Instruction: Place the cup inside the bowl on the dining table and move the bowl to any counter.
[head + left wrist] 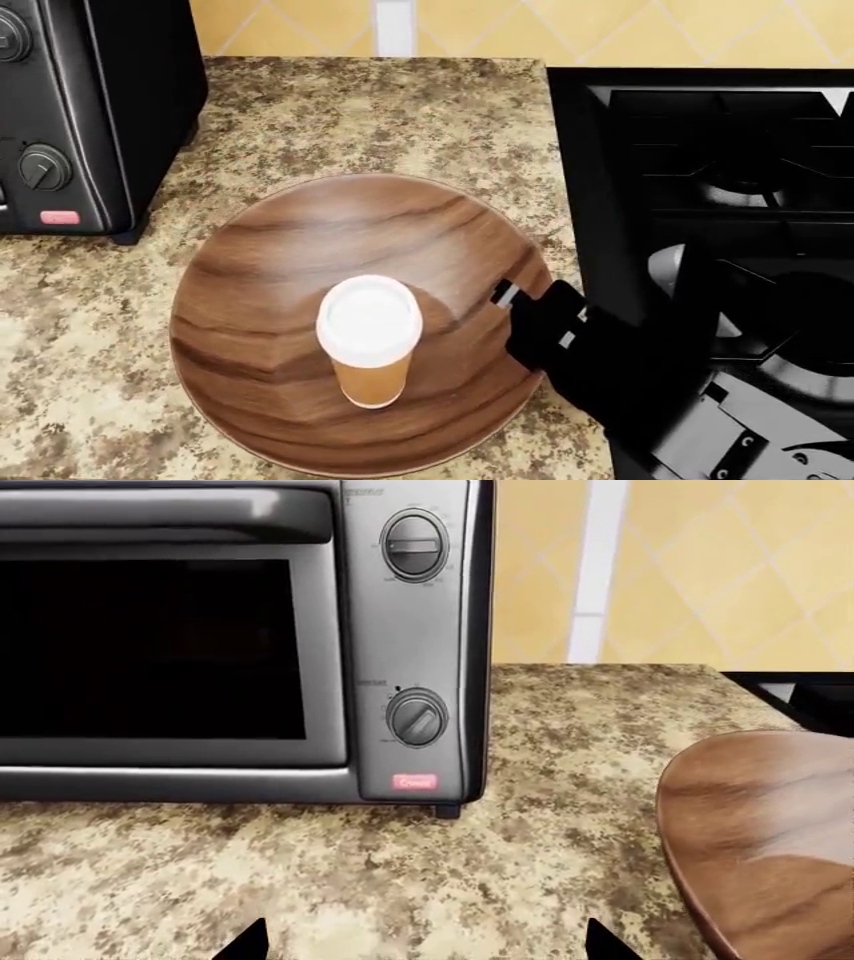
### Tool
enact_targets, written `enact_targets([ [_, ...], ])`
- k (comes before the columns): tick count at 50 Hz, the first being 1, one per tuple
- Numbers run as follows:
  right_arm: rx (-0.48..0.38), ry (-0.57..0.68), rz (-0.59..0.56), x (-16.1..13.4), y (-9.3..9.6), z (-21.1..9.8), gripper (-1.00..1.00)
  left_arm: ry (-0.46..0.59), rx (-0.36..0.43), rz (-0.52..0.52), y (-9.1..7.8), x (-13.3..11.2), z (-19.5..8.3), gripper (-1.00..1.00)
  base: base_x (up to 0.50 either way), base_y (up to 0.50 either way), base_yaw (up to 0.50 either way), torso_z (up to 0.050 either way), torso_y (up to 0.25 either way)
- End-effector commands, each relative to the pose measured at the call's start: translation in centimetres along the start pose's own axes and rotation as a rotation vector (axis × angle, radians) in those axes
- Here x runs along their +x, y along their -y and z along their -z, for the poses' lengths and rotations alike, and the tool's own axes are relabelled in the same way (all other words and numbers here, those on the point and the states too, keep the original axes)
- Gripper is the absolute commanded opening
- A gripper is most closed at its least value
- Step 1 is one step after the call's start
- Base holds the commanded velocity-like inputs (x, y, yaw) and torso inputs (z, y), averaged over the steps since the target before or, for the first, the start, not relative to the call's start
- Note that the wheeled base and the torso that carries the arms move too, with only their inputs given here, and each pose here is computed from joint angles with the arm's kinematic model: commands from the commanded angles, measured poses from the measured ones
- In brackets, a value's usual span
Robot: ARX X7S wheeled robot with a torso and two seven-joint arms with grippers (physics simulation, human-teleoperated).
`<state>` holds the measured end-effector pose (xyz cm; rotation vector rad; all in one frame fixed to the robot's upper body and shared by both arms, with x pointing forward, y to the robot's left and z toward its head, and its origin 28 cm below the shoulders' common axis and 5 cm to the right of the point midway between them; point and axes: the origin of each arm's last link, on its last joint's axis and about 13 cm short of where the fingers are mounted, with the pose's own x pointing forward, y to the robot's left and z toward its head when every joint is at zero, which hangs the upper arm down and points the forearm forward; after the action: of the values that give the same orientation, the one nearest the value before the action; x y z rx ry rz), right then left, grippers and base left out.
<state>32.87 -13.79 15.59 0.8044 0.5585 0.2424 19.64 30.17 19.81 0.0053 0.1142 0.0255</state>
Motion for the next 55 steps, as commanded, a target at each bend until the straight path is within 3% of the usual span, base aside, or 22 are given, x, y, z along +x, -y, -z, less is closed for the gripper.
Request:
enact_targets([
  [1, 0.013, -0.003, -0.022, 0.3, -0.1, 0.1, -1.00, -0.003, -0.005, -0.003, -0.1, -0.1, 0.3, 1.00, 0.00, 0.00, 0.00, 0.000, 0.000],
  [23, 0.016, -0.004, -0.005, 0.5, 0.4, 0.4, -1.00, -0.007, -0.010, 0.002, -0.6, -0.6, 0.5, 1.00, 0.00, 0.00, 0.00, 0.000, 0.000],
  [44, 0.017, 0.033, 0.004, 2.8, -0.8, -1.1, -1.00, -0.004, -0.010, -0.001, 0.0, -0.1, 0.4, 1.00, 0.00, 0.00, 0.00, 0.000, 0.000],
  [55, 0.020, 0.048, 0.019, 3.5, -0.8, -1.5, -1.00, -0.008, -0.013, -0.001, -0.6, -0.5, 0.6, 1.00, 0.00, 0.00, 0.00, 0.000, 0.000],
])
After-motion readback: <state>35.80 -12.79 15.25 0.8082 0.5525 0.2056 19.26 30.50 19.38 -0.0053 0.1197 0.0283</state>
